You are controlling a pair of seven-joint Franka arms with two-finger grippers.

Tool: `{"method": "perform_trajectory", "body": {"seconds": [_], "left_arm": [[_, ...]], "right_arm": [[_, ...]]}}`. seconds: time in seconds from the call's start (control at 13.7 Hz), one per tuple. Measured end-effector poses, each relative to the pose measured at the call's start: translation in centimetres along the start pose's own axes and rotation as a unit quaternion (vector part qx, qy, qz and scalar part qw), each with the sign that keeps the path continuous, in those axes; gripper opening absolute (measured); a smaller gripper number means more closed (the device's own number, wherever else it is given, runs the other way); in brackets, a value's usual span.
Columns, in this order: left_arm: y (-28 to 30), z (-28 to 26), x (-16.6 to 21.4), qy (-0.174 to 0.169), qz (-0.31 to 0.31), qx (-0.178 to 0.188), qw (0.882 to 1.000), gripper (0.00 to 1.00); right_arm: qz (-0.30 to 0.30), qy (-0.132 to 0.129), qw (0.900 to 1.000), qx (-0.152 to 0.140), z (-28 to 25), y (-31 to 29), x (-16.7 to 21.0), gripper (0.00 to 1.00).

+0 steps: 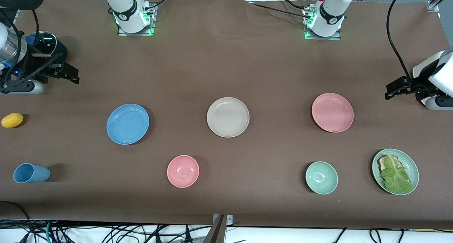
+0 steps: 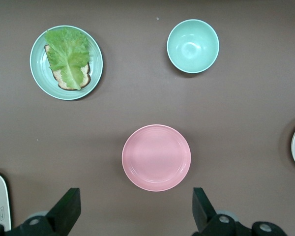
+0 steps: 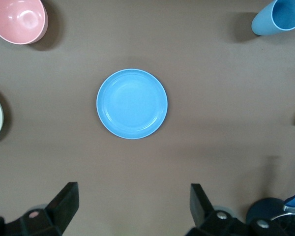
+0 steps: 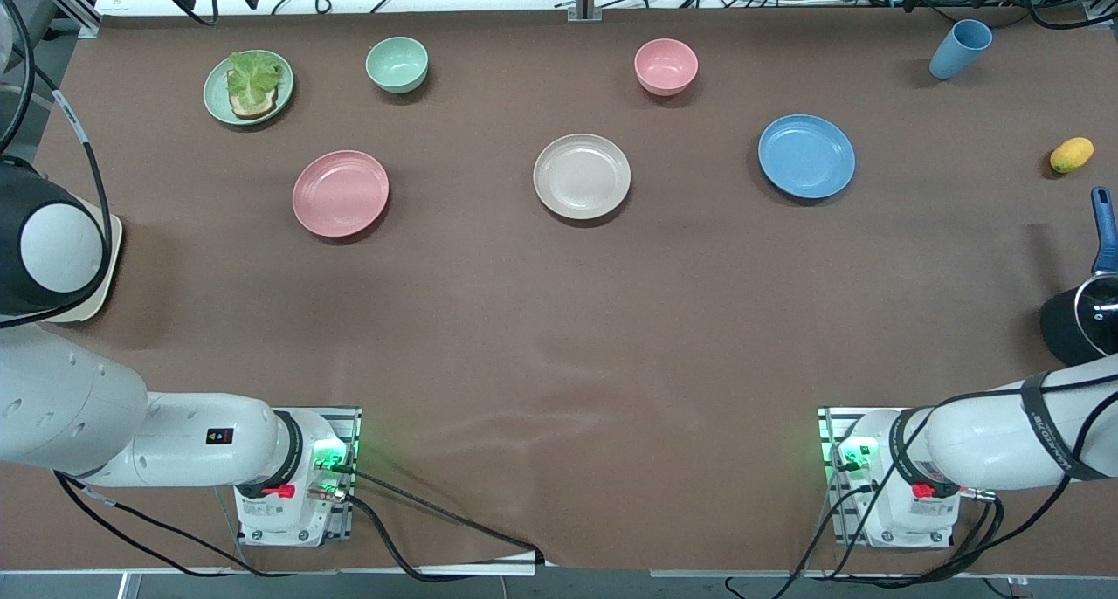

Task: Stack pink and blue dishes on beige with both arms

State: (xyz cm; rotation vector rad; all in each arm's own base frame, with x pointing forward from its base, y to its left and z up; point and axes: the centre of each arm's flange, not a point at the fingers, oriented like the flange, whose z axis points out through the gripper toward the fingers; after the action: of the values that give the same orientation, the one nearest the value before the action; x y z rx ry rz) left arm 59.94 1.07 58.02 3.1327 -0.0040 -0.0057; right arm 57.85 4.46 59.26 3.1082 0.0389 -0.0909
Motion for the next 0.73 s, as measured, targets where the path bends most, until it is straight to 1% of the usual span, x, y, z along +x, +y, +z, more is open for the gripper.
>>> {"method": "perform_trajectory", "body": {"seconds": [0.29, 0.73], "left_arm": [[0.03, 0.0, 0.0, 0.0, 0.0, 0.0, 1.0, 1.0], [0.03, 0.0, 0.0, 0.0, 0.0, 0.0, 1.0, 1.0]], "right_arm": [[0.001, 0.007, 1.0, 0.0, -0.13, 0.09, 0.16, 1.0], [0.001, 0.007, 1.0, 0.0, -0.13, 0.14, 0.17, 1.0]]}}
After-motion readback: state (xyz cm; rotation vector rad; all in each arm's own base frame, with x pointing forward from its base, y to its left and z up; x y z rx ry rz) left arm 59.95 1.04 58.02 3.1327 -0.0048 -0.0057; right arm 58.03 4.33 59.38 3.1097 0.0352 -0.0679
